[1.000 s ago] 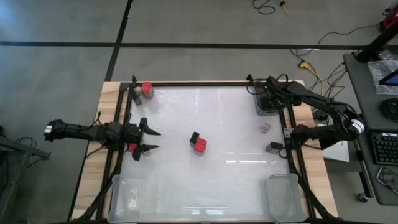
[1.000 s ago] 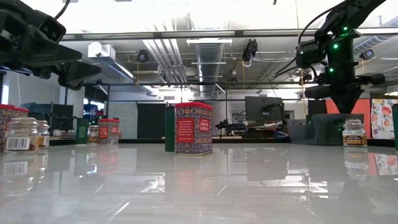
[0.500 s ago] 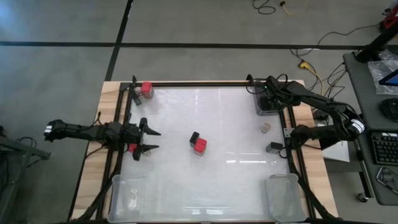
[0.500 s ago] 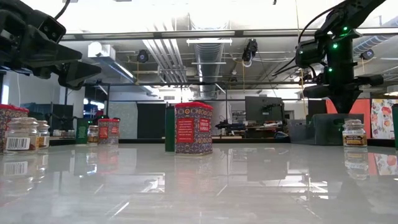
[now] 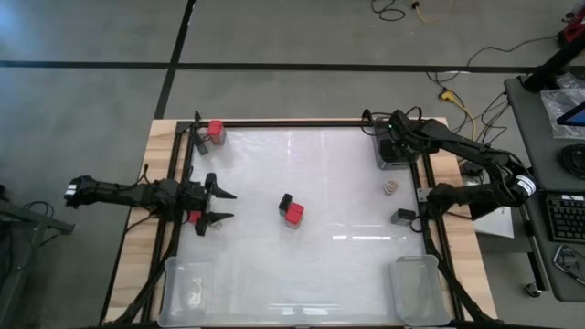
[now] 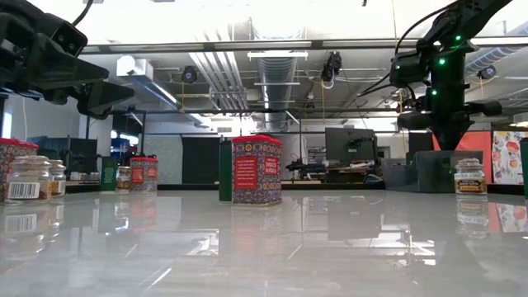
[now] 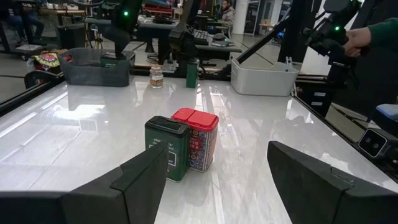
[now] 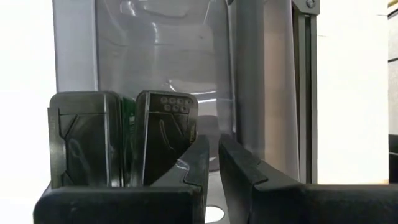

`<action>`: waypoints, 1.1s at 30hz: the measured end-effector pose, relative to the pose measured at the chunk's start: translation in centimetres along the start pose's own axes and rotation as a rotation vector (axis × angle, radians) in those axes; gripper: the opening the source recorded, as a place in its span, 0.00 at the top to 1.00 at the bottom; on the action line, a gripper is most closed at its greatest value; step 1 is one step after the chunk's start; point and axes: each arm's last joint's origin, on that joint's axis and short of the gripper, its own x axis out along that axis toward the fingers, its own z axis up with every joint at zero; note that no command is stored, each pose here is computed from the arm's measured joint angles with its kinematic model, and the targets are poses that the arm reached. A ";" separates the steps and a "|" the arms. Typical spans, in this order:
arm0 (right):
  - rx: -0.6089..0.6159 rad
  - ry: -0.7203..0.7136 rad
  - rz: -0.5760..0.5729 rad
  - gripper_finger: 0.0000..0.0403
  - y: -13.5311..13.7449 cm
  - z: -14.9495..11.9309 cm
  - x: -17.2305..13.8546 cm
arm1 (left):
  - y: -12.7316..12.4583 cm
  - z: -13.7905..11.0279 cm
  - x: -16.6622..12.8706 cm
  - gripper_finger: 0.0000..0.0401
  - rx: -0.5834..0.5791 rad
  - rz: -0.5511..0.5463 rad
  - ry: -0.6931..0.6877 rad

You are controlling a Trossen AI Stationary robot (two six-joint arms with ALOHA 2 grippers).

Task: Sort spices by type
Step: Put the green seasoning can into the black bin

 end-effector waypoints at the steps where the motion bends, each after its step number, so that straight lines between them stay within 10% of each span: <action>1: -0.001 0.000 -0.001 0.93 0.0 0.0 0.0 | 0.0 0.0 0.0 0.36 0.000 0.000 0.000; 33: -0.049 0.102 0.132 0.93 1.0 -0.3 -2.4 | 0.0 0.0 0.0 0.36 0.000 0.000 0.000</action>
